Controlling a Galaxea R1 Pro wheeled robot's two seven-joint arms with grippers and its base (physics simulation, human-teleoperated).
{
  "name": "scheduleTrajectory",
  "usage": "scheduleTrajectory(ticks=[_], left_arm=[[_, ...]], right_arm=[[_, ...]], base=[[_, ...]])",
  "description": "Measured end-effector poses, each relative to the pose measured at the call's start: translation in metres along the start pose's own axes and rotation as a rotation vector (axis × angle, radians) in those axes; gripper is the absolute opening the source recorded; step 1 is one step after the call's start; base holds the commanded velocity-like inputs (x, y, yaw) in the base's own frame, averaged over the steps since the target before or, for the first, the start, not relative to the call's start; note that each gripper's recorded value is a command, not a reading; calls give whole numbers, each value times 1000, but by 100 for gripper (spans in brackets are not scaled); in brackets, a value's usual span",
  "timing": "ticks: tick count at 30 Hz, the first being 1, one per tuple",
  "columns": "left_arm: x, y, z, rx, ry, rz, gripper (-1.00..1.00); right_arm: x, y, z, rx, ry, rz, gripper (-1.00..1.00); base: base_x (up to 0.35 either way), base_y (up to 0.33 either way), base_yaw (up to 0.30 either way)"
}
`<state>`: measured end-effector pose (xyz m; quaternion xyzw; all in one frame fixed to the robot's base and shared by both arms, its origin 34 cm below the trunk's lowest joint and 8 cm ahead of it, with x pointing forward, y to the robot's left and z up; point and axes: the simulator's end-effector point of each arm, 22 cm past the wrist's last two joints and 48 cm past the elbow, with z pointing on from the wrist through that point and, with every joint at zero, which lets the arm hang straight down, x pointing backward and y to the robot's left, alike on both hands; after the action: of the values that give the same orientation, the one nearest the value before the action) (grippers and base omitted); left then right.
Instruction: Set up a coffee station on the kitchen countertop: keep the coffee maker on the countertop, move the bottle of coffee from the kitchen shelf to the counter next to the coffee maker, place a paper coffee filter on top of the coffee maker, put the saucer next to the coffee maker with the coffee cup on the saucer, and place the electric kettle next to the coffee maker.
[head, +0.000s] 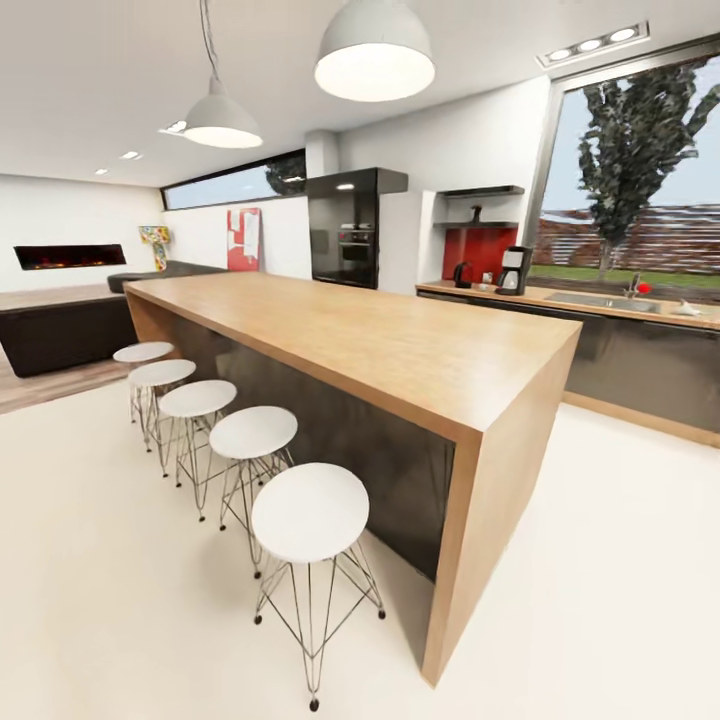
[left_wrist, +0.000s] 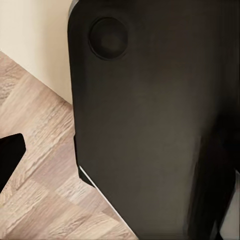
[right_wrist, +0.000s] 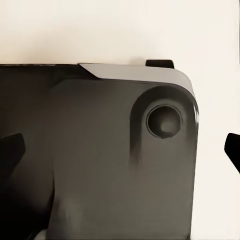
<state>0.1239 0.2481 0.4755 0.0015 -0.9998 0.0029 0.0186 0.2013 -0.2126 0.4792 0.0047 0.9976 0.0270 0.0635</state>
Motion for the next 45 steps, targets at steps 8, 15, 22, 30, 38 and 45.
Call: scheduleTrajectory(ticks=[8,15,22,30,38,45], left_arm=[[1,0,-12,-1,0,2,100],[2,0,-23,-1,1,3,100],[3,0,-33,-2,1,3,100],[4,0,-44,0,1,3,100],[5,0,-55,0,0,1,100],[4,-1,-63,1,-3,1,100]], right_arm=[[-1,-4,-12,5,0,0,100],[-2,-9,-23,12,1,0,100],[-3,-10,-33,14,1,-1,100],[-3,-10,-44,14,2,-1,100],[-3,-9,-55,14,2,-1,100],[-4,-9,-64,14,0,-1,100]], base=[[0,0,-261],[0,0,-267],[0,0,-267],[0,0,-267],[0,0,-267],[0,0,-267]])
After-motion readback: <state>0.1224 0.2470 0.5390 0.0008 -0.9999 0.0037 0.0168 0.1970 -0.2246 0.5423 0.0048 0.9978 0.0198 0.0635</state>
